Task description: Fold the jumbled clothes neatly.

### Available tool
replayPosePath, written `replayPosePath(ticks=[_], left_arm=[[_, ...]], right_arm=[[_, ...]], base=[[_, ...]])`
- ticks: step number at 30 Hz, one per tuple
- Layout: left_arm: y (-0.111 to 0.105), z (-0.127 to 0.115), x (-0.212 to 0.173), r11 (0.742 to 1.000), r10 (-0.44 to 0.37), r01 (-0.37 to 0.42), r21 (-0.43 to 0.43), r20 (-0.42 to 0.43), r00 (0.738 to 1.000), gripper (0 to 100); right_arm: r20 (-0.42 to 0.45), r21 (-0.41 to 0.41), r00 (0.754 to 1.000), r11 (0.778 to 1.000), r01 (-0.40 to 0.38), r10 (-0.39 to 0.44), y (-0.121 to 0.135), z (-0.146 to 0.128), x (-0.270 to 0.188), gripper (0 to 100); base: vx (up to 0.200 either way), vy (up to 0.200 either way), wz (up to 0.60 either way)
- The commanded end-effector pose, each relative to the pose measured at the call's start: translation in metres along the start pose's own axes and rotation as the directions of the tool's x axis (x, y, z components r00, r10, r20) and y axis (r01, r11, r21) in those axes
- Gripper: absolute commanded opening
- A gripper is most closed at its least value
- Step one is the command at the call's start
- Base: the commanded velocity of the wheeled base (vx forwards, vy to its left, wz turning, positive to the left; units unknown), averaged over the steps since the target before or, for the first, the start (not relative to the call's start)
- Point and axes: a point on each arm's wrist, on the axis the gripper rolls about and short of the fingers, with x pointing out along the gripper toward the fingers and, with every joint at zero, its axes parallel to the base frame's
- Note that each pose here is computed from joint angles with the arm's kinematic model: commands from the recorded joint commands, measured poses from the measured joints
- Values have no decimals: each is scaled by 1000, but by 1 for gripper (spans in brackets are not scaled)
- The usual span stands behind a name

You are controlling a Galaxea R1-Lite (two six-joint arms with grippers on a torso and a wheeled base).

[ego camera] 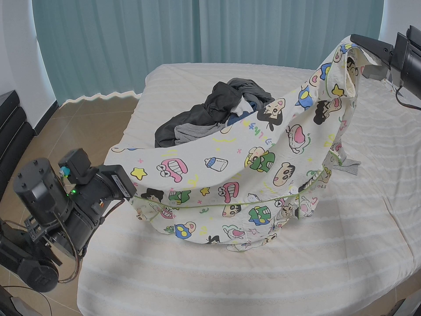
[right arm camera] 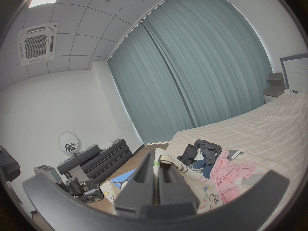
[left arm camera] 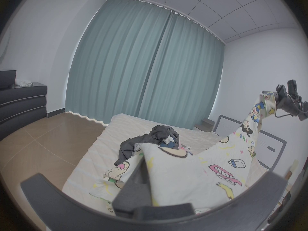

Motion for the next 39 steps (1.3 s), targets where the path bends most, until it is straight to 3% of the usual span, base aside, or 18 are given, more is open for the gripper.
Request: replayPosePath(ticks=[1, 8, 9, 10, 17, 33, 39], left_arm=[[-3, 53, -7, 999, -3, 9, -40, 136, 991, 0], [-7, 115, -17, 999, 19, -11, -46, 176, 984, 0], [-7, 115, -17, 999, 19, -11, -46, 176, 984, 0], [-9, 133, -24, 999, 20, -11, -49, 181, 983, 0], [-14, 179, -42, 997, 10, 9, -71, 258, 966, 0], [-11, 187, -60, 997, 14, 6, -72, 264, 964, 0], [-11, 186, -60, 997, 13, 6, -72, 261, 965, 0]], right_arm=[[3, -4, 999, 999, 33, -33, -6, 0, -6, 0], [69, -26, 997, 999, 32, -30, 0, 17, -22, 0], [69, -26, 997, 999, 32, -30, 0, 17, -22, 0], [90, -34, 996, 999, 19, -15, 4, 22, -28, 0], [156, -56, 988, 998, -10, 19, 18, 38, -52, 0], [223, -99, 968, 991, -93, 113, 38, 54, -92, 0], [216, -96, 970, 991, -94, 113, 38, 51, -92, 0]], base=[[0, 0, 0], [0, 0, 0], [0, 0, 0], [0, 0, 0], [0, 0, 0], [0, 0, 0], [-200, 0, 0]])
